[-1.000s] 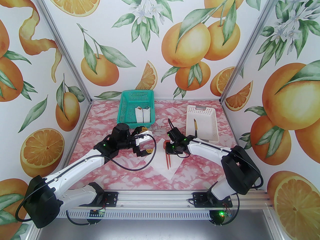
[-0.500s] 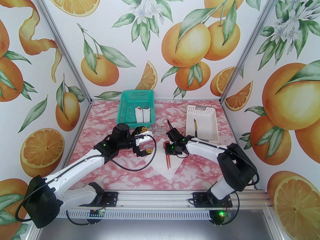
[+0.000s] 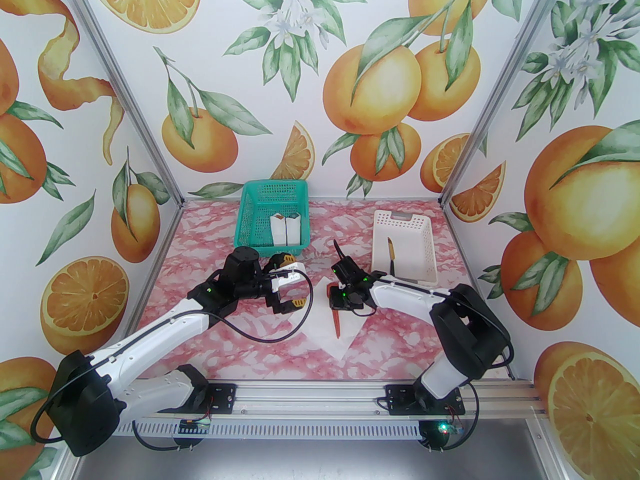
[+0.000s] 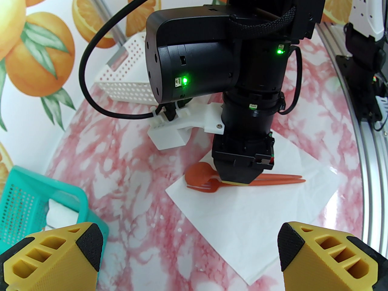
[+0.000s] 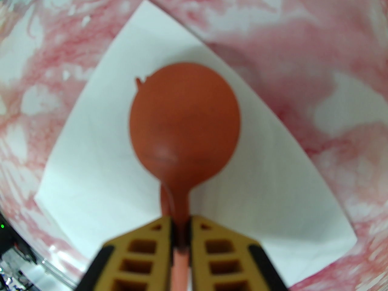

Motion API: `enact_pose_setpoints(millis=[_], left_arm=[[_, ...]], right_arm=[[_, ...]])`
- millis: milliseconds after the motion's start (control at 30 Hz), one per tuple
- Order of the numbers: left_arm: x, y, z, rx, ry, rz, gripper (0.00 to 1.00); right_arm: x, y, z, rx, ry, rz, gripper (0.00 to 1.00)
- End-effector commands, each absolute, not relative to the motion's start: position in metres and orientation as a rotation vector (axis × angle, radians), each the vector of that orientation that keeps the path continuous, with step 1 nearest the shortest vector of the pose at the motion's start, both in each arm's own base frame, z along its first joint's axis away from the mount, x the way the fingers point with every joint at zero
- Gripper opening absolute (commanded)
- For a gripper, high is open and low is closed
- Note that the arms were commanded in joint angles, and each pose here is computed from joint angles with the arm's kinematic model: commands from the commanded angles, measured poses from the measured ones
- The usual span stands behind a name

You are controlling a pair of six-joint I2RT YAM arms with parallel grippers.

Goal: Place the utensils on the paper napkin and roll it up

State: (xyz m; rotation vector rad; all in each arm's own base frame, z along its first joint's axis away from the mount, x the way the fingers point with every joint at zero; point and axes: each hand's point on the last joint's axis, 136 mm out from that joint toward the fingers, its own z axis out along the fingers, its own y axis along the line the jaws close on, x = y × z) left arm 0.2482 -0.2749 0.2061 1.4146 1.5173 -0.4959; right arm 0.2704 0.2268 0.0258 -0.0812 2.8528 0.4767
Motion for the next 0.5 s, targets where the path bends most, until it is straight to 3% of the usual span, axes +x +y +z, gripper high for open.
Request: enact_pose_setpoints(millis=[0, 467], left_arm=[[0.2506, -0.2789, 0.2204, 1.418, 1.475, -0.487, 1.0], [0.2499, -0.279, 0.2205, 1.421, 1.476, -0.487, 1.0]], right_arm=[[0.2712, 0.2316, 0.0229, -0.085, 2.853, 0.488, 0.16], [0.2687, 0.2248, 0.0289, -0.096, 2.853, 0.448, 0.21]])
